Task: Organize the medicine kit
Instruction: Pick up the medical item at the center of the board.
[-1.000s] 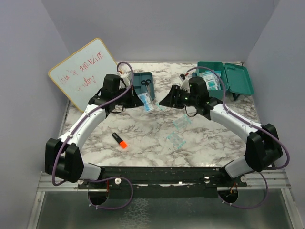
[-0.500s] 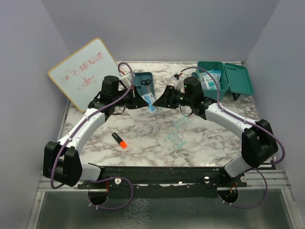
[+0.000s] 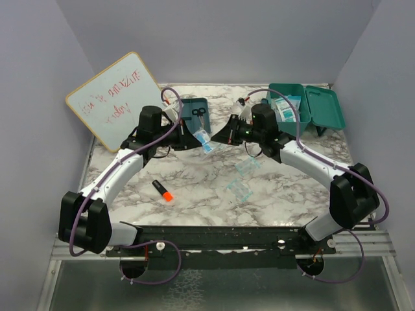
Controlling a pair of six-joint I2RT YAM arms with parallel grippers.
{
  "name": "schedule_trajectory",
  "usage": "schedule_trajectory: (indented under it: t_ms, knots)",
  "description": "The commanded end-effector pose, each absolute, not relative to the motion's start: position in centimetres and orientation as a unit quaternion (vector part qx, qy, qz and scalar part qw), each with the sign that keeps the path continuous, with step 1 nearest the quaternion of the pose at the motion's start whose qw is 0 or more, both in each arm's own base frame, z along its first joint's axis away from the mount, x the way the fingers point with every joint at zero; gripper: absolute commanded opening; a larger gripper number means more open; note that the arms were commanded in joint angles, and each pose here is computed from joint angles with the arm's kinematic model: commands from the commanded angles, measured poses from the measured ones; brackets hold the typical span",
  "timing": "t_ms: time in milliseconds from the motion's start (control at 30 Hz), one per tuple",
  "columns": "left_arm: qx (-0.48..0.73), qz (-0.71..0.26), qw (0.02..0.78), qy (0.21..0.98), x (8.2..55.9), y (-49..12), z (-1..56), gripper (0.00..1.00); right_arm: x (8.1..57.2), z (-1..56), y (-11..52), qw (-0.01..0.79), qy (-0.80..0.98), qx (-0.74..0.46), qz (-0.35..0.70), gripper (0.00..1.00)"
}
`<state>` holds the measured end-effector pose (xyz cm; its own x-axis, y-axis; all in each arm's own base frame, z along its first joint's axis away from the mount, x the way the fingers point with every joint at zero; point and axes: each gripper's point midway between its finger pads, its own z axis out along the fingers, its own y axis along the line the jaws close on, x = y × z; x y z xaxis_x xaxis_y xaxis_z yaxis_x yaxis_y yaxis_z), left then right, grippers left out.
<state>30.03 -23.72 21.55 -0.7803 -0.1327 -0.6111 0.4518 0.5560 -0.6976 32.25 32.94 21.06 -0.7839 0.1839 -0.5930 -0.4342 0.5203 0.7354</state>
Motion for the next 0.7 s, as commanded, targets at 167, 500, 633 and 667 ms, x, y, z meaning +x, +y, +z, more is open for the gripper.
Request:
schedule_trajectory:
  t_ms: [167, 500, 633, 667]
  knots:
    - [0.106, -0.439, 0.347, 0.822, 30.2, -23.0, 22.1, 0.23, 32.8, 22.5, 32.6, 0.359, 0.800, -0.074, 0.475, 0.01]
    - [0.107, -0.413, 0.374, 0.823, 30.2, -22.1, 23.0, 0.60, 34.5, 21.9, 30.8, 0.395, 0.821, -0.061, 0.407, 0.01]
    - [0.109, -0.391, 0.385, 0.829, 30.2, -21.4, 22.9, 0.71, 35.0, 21.6, 29.6, 0.407, 0.834, -0.058, 0.368, 0.01]
    - [0.109, -0.386, 0.388, 0.830, 30.2, -21.2, 22.8, 0.73, 35.2, 21.6, 29.3, 0.411, 0.836, -0.058, 0.358, 0.01]
